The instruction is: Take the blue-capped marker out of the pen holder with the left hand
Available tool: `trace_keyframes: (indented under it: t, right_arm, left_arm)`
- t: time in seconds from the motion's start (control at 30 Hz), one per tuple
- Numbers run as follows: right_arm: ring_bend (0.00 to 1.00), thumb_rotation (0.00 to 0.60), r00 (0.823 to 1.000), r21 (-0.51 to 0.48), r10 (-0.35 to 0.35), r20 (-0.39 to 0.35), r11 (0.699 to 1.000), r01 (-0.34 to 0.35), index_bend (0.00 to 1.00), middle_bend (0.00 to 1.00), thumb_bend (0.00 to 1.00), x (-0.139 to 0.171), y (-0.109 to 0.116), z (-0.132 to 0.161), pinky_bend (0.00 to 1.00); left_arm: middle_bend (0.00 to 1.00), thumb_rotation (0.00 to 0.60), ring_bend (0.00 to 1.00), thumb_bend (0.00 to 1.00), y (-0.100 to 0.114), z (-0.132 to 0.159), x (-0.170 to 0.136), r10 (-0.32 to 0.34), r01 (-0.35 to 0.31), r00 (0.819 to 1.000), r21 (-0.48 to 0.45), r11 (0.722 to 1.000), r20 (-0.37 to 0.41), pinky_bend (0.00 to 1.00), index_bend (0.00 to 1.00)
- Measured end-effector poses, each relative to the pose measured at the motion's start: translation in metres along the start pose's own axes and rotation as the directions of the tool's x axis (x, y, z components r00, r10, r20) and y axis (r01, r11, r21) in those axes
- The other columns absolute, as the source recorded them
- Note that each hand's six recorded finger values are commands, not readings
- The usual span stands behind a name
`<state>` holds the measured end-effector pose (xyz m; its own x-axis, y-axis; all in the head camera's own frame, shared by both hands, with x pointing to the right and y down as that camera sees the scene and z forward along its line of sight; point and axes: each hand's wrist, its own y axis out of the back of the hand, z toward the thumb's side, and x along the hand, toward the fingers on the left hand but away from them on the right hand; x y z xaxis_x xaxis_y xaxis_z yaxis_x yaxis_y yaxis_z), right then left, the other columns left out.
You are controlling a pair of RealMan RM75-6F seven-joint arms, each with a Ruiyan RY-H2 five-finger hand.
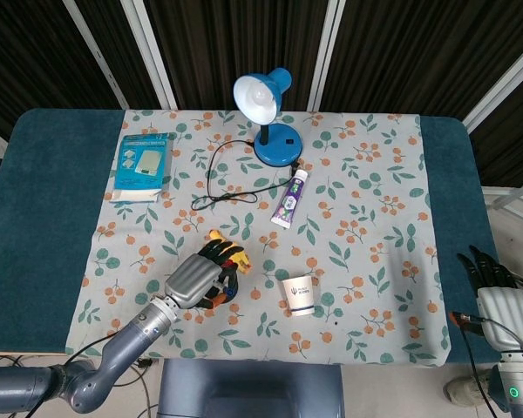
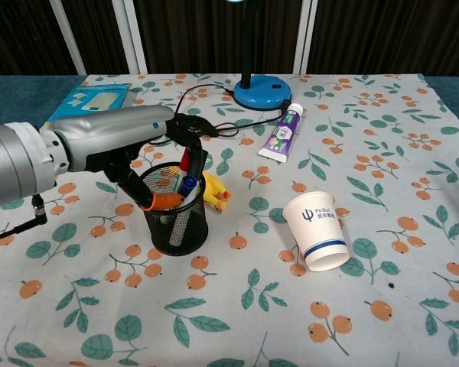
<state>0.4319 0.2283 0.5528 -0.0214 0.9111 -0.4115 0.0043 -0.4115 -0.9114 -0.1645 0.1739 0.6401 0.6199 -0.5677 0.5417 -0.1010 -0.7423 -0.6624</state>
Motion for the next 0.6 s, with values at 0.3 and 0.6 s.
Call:
trace_keyframes:
  t: [0.3,0.6]
  right_arm:
    - [0.1,0.6,1.0,0.002,0.0,0.001,1.0,0.0,0.12,0.05,0.13,0.0,0.0,0.0,0.18]
    - [0.1,0.6,1.0,0.005,0.002,0.005,1.0,-0.002,0.12,0.05,0.13,0.001,-0.001,0.0,0.18]
  left_arm:
    - [0.09,0.6,0.0,0.39,0.039,0.006,-0.025,0.076,-0.073,0.996,-0.062,0.995,0.038,0.0,0.57]
    - [0.1,0.6,0.0,0.39,0.095,-0.014,-0.058,0.214,-0.209,0.977,-0.142,0.968,0.019,0.0,0.58]
